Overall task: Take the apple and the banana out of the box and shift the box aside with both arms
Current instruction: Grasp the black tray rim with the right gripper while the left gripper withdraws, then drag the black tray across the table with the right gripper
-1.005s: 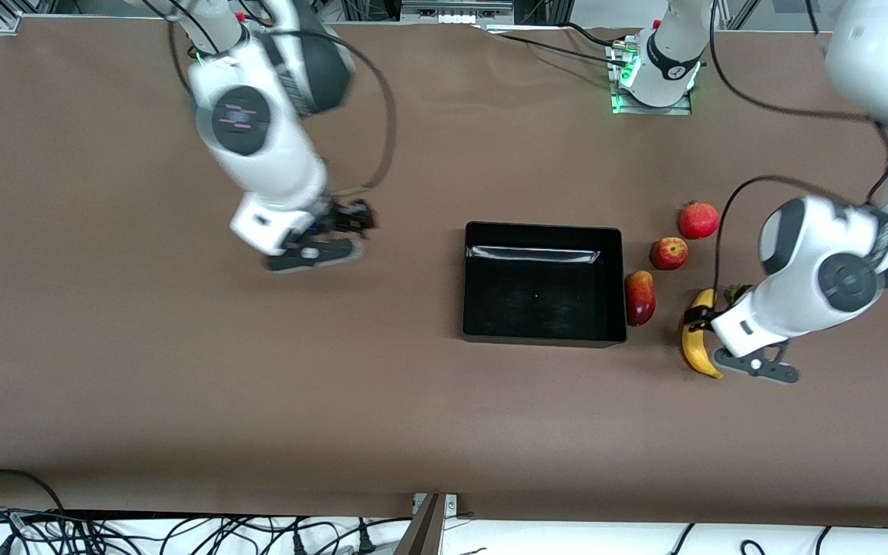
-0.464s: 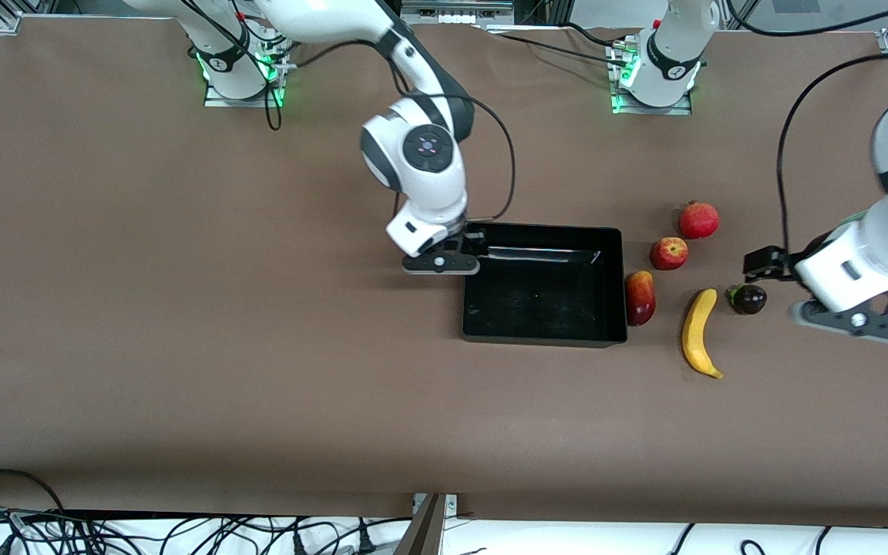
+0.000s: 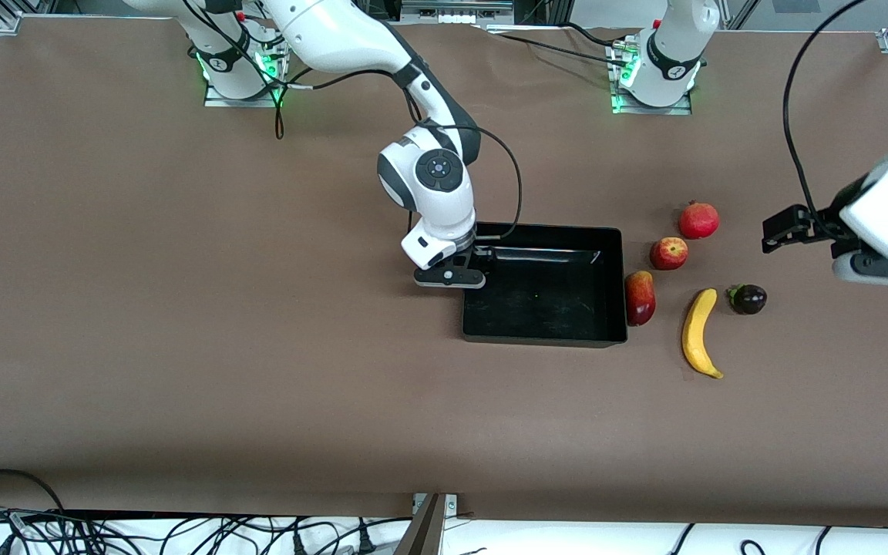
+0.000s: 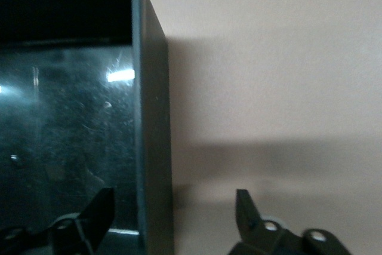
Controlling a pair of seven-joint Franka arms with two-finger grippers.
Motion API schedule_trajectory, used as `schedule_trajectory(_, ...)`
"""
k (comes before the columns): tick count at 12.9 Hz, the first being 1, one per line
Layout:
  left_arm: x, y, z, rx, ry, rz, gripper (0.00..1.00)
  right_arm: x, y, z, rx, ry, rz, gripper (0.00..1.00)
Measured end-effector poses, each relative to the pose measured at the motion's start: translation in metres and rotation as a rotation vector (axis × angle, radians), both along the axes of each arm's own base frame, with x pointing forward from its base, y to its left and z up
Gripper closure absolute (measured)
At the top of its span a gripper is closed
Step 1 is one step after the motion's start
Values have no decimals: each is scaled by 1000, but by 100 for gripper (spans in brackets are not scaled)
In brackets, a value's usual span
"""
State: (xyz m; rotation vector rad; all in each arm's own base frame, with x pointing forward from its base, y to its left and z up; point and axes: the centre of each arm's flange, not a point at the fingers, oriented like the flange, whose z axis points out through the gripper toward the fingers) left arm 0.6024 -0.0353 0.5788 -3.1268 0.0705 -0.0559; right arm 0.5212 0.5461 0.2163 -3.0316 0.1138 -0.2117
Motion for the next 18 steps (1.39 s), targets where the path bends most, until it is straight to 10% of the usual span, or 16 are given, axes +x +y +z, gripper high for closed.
schedule_trajectory(7,-41,6,-2,5,-8,29,0,-2,4,-7,0,-3,4,94)
schedule_trajectory(13,-41,4,-3,5,-4,27,0,23,-21,27,-41,26,48,97)
schedule_trajectory(18,-41,4,-3,5,-3,26,0,98,-153,114,-70,92,246,97)
